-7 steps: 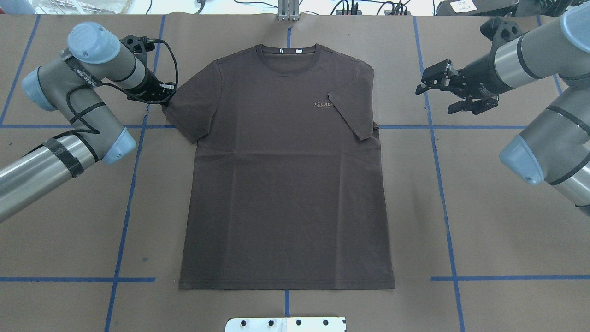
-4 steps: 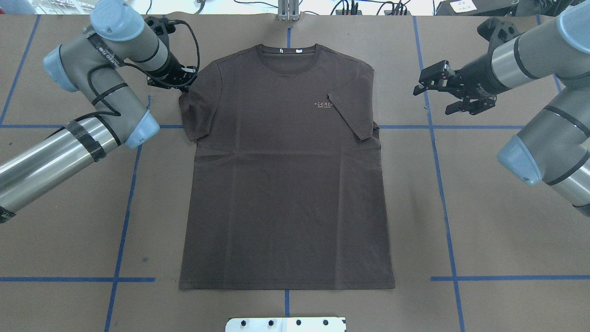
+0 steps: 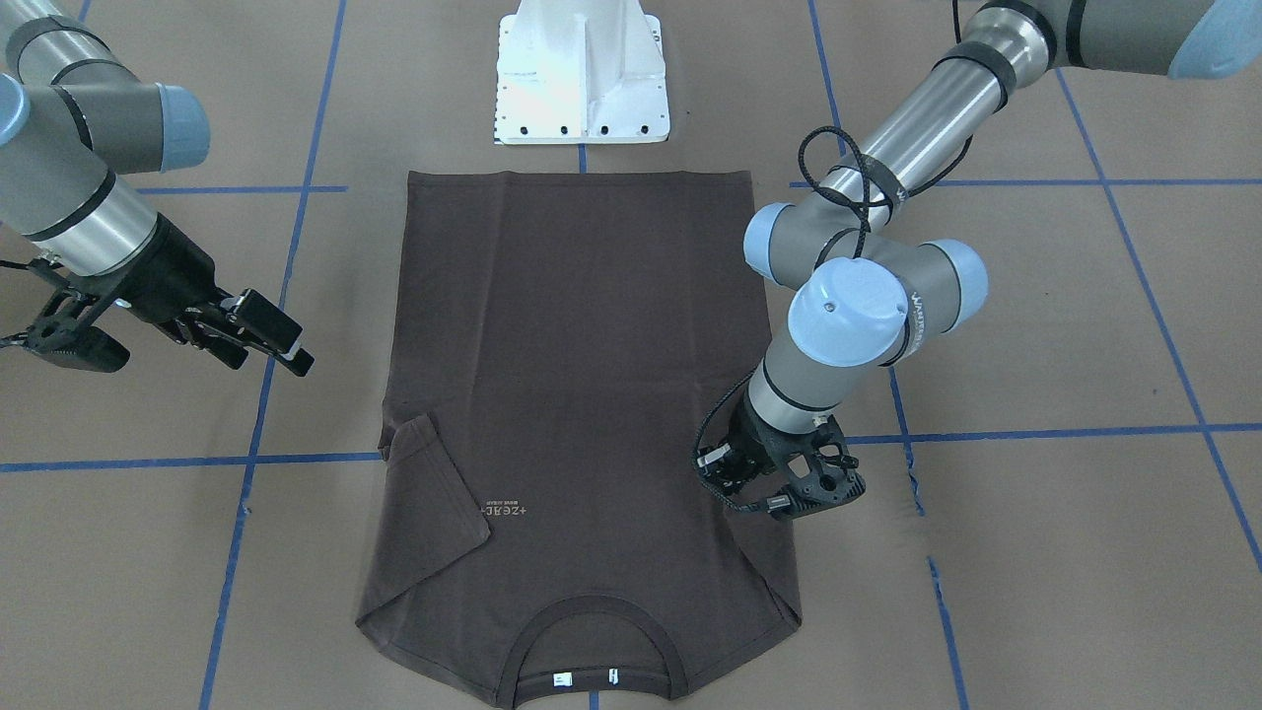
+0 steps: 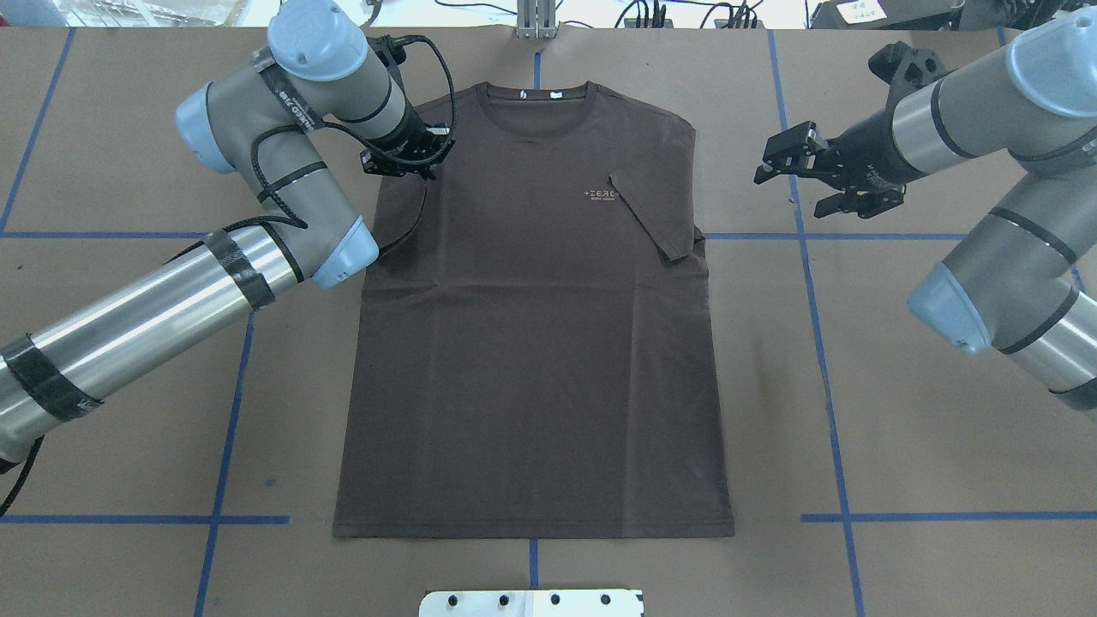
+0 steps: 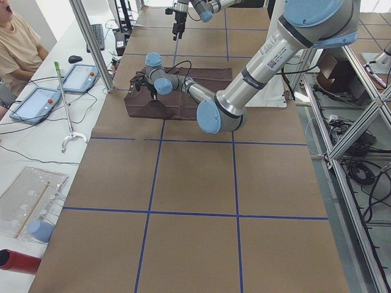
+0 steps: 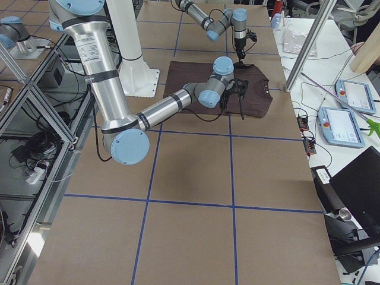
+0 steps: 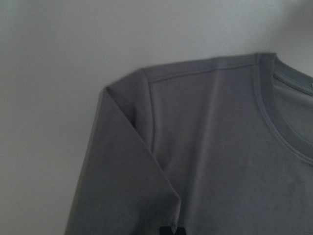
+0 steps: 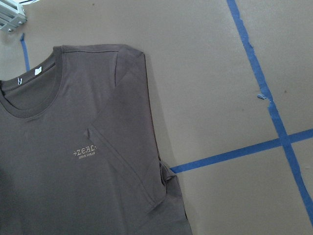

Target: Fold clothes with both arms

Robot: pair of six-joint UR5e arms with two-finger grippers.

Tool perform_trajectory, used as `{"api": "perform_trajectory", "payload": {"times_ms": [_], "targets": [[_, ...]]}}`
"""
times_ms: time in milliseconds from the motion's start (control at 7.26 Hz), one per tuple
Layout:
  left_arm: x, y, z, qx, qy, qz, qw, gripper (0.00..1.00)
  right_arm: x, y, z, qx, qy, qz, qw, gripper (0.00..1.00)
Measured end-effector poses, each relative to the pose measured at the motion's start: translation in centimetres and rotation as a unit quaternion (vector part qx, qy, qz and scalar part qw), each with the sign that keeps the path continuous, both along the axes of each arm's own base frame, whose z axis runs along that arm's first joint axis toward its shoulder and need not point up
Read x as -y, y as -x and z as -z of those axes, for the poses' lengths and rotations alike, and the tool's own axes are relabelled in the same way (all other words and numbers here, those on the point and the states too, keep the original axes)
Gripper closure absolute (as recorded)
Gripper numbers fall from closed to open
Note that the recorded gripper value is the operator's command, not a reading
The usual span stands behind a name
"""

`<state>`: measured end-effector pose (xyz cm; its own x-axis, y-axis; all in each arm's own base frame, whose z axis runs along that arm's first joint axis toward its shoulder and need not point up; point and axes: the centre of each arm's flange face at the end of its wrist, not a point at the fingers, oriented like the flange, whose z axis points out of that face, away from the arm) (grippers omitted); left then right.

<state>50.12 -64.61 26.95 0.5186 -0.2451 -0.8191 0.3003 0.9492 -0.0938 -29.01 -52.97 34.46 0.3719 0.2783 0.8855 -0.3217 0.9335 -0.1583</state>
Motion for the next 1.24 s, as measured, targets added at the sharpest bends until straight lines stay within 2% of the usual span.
{"api": "perform_trajectory", "payload": {"times_ms": [275,551,689,826,964,1240], "targets": [[-0.3,-0.6,0.6,-0.001,-0.001,0.008,1.0000,0.14,-0.4,1.2,0.1,-0.004,-0.003,0.001,1.0000,0.00],[-2.0,0.3,3.4,-0.030,-0.008,0.015,0.9994,0.12,-2.7,4.6,1.8,0.008,0.019,-0.006,0.9998,0.00],[-4.9,1.3,4.5,-0.055,-0.013,0.012,0.9983,0.12,-6.2,7.9,3.1,0.019,0.041,-0.015,0.9989,0.00],[-8.8,3.0,4.7,-0.079,-0.020,0.005,0.9967,0.13,-10.9,11.2,4.1,0.030,0.065,-0.021,0.9972,0.00],[-12.1,5.1,4.9,-0.098,-0.030,0.000,0.9948,0.12,-16.2,14.4,4.5,0.030,0.088,-0.031,0.9952,0.06],[-14.8,7.4,4.9,-0.112,-0.038,-0.003,0.9930,0.12,-26.2,18.9,3.9,-0.032,0.139,-0.051,0.9885,0.15]]}}
